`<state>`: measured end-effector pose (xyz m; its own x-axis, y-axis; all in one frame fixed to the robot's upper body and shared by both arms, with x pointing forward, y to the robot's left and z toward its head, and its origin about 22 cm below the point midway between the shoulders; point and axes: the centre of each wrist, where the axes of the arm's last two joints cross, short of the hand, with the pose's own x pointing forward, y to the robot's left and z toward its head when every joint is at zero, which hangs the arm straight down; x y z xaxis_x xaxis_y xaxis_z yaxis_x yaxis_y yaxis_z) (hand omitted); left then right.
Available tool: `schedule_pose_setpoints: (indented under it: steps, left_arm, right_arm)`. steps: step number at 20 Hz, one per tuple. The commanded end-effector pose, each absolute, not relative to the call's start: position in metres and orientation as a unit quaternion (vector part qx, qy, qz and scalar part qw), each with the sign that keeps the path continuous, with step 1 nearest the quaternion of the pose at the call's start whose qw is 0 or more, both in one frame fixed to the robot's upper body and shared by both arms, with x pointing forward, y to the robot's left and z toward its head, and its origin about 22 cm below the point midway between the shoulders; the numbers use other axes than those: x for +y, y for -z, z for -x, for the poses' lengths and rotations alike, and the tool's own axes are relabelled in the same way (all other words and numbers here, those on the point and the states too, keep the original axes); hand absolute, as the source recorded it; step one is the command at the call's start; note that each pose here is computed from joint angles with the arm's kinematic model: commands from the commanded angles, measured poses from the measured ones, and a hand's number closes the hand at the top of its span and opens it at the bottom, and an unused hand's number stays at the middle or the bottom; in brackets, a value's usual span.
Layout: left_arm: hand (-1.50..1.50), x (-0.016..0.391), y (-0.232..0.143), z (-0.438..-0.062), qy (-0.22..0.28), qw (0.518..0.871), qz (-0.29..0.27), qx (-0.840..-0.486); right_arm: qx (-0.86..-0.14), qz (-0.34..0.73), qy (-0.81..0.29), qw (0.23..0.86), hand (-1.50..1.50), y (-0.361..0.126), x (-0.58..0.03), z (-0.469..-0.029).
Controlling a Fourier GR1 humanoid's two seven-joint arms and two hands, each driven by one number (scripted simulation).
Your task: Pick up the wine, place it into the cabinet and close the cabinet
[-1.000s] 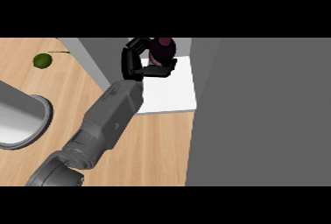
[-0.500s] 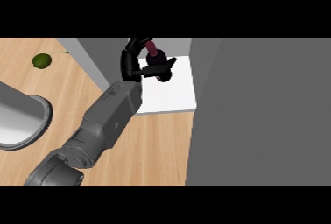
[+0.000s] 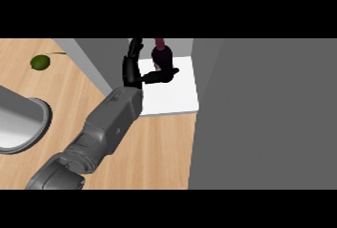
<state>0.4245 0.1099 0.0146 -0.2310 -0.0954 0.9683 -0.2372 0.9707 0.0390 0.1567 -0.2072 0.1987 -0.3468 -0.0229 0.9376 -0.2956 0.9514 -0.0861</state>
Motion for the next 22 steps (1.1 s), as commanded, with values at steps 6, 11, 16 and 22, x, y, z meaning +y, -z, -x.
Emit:
schedule_pose_setpoints:
  steps: [6, 11, 16, 22]
  left_arm:
    - [-1.5, 0.119, 0.008, -0.413, -0.07, 0.608, -0.125, -0.781]
    - [-1.5, 0.129, 0.007, -0.415, -0.073, 0.6, -0.115, -0.788]
    - [-1.5, 0.119, 0.007, -0.414, -0.067, 0.593, -0.1, -0.796]
    - [-1.5, 0.123, 0.006, -0.415, -0.047, 0.589, -0.069, -0.804]
  right_arm:
    - [-0.818, -0.115, -0.124, 0.55, -1.5, -0.203, -0.206, -0.15]
    - [-0.819, -0.117, -0.126, 0.547, -1.5, -0.201, -0.213, -0.145]
    - [-0.815, -0.123, -0.118, 0.553, -1.5, -0.202, -0.203, -0.153]
    - [-0.82, -0.122, -0.113, 0.548, -1.5, -0.202, -0.207, -0.153]
